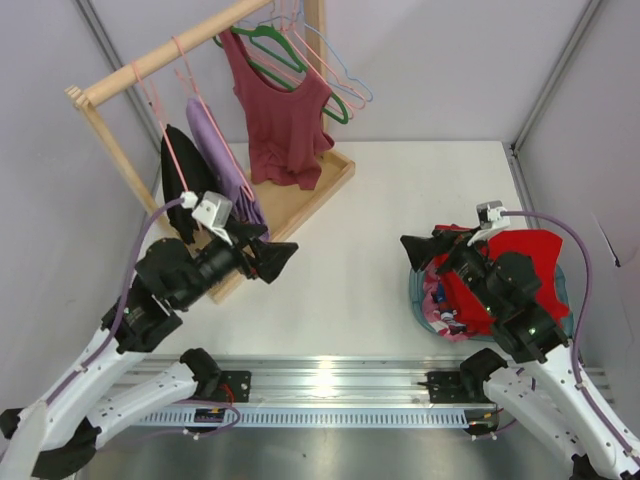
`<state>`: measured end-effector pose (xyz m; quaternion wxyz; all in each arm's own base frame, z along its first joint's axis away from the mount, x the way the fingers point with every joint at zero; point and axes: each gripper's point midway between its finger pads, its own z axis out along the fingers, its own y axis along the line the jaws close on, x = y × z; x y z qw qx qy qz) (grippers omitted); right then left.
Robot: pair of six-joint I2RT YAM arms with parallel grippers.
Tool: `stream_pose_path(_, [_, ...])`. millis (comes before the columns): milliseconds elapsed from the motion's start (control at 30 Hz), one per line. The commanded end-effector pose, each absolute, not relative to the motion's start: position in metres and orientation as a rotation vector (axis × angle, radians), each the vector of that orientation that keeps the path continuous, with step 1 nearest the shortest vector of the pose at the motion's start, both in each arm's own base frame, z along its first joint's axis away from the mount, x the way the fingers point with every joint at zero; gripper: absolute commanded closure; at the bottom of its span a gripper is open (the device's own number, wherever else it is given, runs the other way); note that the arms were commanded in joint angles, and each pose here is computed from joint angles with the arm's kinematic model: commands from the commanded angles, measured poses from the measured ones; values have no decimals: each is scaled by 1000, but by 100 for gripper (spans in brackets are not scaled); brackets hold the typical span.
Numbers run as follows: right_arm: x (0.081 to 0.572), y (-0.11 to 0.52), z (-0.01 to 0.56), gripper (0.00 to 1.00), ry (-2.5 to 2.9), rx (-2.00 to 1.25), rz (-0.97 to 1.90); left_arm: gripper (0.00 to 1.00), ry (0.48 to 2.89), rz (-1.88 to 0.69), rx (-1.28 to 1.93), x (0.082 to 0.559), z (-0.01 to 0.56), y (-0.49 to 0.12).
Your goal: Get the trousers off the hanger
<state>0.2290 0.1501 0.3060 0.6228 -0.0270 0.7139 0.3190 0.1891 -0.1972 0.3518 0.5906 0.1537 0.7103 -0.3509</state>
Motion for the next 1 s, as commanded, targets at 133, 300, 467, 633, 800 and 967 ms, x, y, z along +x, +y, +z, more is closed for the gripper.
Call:
stream_pose_path(133, [227,148,341,1,1565,-78,730,9,1565,-948,344,171,441,-220])
stream_pose_path(300, [230,167,362,0,1536,-169,785,7,1635,-758,141,198,443,-189])
stream_pose_path(467, [252,209,380,1,1511,-294,854,5,1650,-665,46,207,443,-170])
stream_pose_path(633, [287,257,418,1,1535,-383,768,5,1669,-640,99,193,431,-155])
stream_pose_path(800, [323,313,443,1,1534,-383,806,6,1624,-852,498,140,421,-184])
stream_pose_path(967, [337,363,475,1,1467,-430,893,6,1783,-818,588,131,349,-186])
